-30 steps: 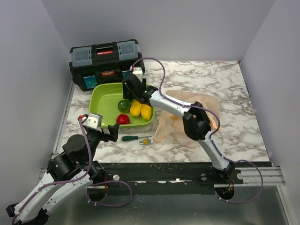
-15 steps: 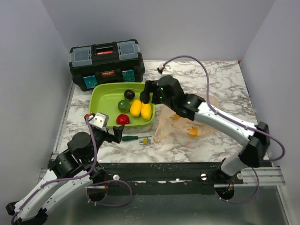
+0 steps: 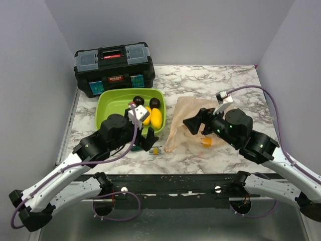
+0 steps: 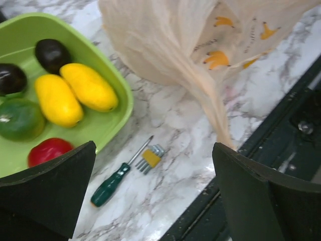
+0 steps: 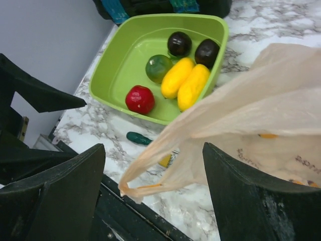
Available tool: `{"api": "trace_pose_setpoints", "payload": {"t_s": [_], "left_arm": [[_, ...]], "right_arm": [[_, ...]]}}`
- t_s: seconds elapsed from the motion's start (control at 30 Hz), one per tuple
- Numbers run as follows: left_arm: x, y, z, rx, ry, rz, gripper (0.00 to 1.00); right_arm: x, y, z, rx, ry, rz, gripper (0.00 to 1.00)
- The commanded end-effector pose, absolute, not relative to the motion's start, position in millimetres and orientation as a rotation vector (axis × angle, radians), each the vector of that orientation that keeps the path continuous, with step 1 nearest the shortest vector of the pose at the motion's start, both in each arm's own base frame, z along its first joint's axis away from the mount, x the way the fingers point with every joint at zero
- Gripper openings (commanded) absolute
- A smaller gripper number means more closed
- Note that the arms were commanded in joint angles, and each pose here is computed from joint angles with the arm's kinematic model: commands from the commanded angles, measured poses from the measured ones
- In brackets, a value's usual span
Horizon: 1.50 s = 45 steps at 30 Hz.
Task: Take the fake fruits out of the plastic bag
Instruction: Take out the fake fruit from the plastic bag.
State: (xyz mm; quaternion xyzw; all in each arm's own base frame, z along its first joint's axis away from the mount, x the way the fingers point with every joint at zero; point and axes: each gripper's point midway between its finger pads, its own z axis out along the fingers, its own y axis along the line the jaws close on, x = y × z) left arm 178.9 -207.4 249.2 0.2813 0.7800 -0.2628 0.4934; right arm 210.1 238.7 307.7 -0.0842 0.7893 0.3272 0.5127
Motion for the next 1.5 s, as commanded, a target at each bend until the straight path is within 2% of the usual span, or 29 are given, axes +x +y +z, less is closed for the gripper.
{"api": "trace_pose_setpoints", "payload": {"t_s": [0.0, 0.17, 0.37, 0.47, 0.6, 0.8, 0.87, 0.93, 1.07, 1.47], "left_arm": [[168.8, -257.8, 255.6, 0.82, 1.951, -0.864, 0.98], [181.7, -278.2, 231.3, 0.869, 2.104, -0.843, 0.98], [181.9, -291.3, 203.3, 0.898, 2.234, -0.863, 0.9], [173.5, -296.9, 197.7, 0.897, 2.257, -0.935, 0.82], [162.9, -304.4, 192.2, 0.896, 2.272, -1.032, 0.67], [170.2, -305.7, 198.8, 0.922, 2.267, -0.989, 0.32], [175.5, -305.1, 204.4, 0.938, 2.271, -0.948, 0.22], [180.4, -304.7, 208.5, 0.954, 2.267, -0.913, 0.17], [184.5, -305.2, 208.7, 0.966, 2.257, -0.89, 0.11], [191.1, -314.4, 231.0, 0.931, 2.173, -0.933, 0.06]], "right_arm": [[206.2, 207.1, 261.7, -0.094, 2.032, 0.633, 0.8], [206.0, 206.6, 232.9, -0.073, 2.119, 0.579, 0.79], [226.2, 180.4, 192.8, 0.057, 2.202, 0.267, 0.77], [234.5, 171.1, 184.5, 0.102, 2.178, 0.18, 0.77], [246.9, 172.0, 176.7, 0.108, 2.127, 0.145, 0.77], [261.1, 168.9, 155.4, 0.208, 2.097, 0.055, 0.77], [265.2, 170.6, 150.7, 0.235, 2.082, 0.054, 0.72], [269.6, 172.1, 146.2, 0.276, 2.055, 0.067, 0.64], [280.4, 169.2, 138.6, 0.393, 1.967, 0.077, 0.57], [330.5, 131.7, 95.9, 0.569, 1.902, -0.074, 0.56]]}}
